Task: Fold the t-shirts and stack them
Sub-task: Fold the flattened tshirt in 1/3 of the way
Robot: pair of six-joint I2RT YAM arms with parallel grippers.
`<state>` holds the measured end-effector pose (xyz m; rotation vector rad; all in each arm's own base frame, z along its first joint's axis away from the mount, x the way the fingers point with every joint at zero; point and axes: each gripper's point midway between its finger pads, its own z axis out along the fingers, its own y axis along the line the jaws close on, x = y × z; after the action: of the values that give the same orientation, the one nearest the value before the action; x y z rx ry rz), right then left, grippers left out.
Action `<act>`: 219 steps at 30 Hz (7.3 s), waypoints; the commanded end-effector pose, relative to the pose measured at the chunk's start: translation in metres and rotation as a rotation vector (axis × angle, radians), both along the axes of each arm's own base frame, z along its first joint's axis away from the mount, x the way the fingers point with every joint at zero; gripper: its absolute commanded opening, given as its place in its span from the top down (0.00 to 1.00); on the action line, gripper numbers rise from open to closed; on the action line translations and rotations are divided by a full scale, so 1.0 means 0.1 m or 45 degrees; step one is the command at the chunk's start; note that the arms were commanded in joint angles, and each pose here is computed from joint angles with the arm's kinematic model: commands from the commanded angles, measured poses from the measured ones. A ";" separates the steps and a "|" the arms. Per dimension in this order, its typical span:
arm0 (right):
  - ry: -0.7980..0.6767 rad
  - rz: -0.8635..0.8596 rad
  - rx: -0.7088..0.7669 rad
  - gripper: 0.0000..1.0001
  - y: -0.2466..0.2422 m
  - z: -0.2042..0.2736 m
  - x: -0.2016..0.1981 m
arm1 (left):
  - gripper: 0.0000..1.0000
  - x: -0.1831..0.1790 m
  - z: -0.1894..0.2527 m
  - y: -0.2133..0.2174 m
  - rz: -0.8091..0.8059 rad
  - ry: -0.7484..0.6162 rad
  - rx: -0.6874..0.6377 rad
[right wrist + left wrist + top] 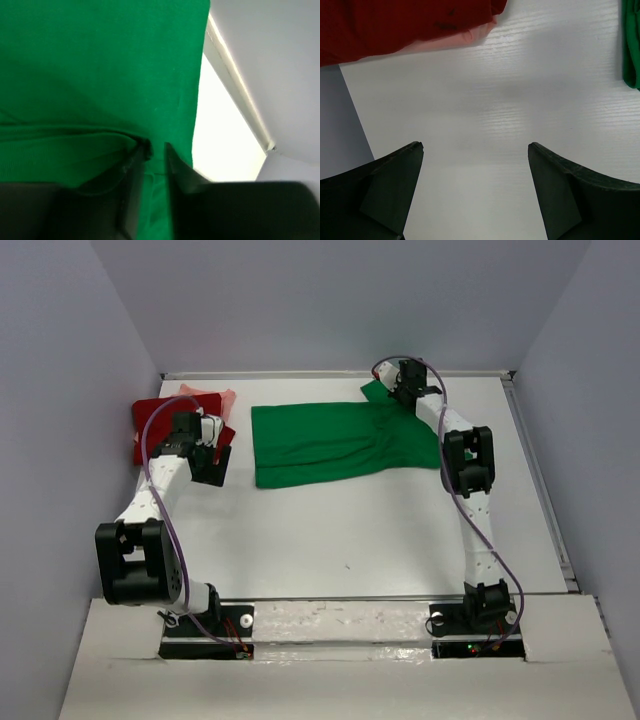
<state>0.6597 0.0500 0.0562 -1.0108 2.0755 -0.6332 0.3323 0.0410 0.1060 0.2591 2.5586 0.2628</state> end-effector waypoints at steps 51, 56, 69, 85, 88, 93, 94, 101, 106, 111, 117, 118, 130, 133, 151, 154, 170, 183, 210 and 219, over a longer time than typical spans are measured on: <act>-0.017 -0.482 0.380 0.20 -0.44 1.39 -2.60 | 0.01 -0.15 0.16 -1.42 -0.685 -0.021 -0.202; 0.154 -0.499 0.487 0.21 -0.27 1.05 -2.71 | 0.01 -0.12 -0.06 -1.49 -0.735 0.045 -0.203; 0.438 -0.572 0.498 0.26 -0.12 0.36 -2.38 | 0.02 0.15 -0.35 -1.72 -0.789 0.121 -0.258; 0.374 -0.636 0.428 0.27 -0.47 0.56 -2.22 | 0.14 0.19 -0.72 -1.66 -0.777 0.218 -0.144; 0.369 -0.622 0.426 0.27 -0.47 0.63 -2.23 | 0.32 0.17 -0.79 -1.64 -0.773 0.245 -0.135; 0.365 -0.630 0.407 0.28 -0.54 0.65 -2.25 | 0.69 0.22 -0.79 -1.64 -0.769 0.243 -0.123; 0.379 -0.631 0.404 0.28 -0.54 0.62 -2.27 | 0.77 0.23 -0.78 -1.61 -0.756 0.240 -0.107; 0.488 -0.670 0.466 0.29 -0.59 0.43 -2.42 | 0.91 0.26 -0.73 -1.55 -0.746 0.238 -0.040; 0.502 -0.761 0.477 0.32 -0.77 0.33 -2.41 | 1.00 0.24 -0.69 -1.50 -0.745 0.244 -0.004; 0.530 -0.881 0.520 0.37 -0.97 0.24 -2.38 | 1.00 0.21 -0.64 -1.48 -0.745 0.230 0.005; 0.589 -0.917 0.553 0.46 -1.04 0.10 -2.33 | 1.00 0.18 -0.60 -1.48 -0.744 0.230 0.005; 0.593 -0.918 0.555 0.47 -1.04 0.09 -2.32 | 1.00 0.18 -0.59 -1.47 -0.742 0.228 0.004; 0.658 -0.924 0.601 0.57 -1.04 -0.05 -2.20 | 1.00 0.16 -0.56 -1.46 -0.738 0.233 0.013; 0.662 -0.918 0.599 0.61 -1.04 -0.05 -2.18 | 1.00 0.16 -0.56 -1.47 -0.738 0.233 0.011; 0.665 -0.926 0.499 1.00 -1.27 0.17 -2.45 | 1.00 0.08 -0.51 -1.39 -0.738 0.243 0.056; 0.672 -0.926 0.445 1.00 -1.33 0.19 -2.53 | 1.00 0.08 -0.44 -1.31 -0.724 0.231 0.098; 0.789 -0.915 0.352 1.00 -1.40 0.08 -2.83 | 1.00 -0.13 -0.49 -1.19 -0.739 0.284 0.143; 0.855 -0.895 0.320 1.00 -1.40 0.00 -2.97 | 1.00 -0.24 -0.62 -1.14 -0.730 0.374 0.160; 0.813 -0.897 0.289 0.43 -1.47 0.33 -2.87 | 0.35 -0.35 -0.61 -1.02 -0.701 0.503 0.242; 0.723 -0.886 0.311 0.40 -1.48 0.66 -2.74 | 0.21 -0.21 -0.11 -0.97 -0.676 0.377 0.289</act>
<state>0.3822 -0.0913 0.0772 -0.3233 3.0399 -0.3828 0.2996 -0.0598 0.0461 1.1528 2.7133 0.2744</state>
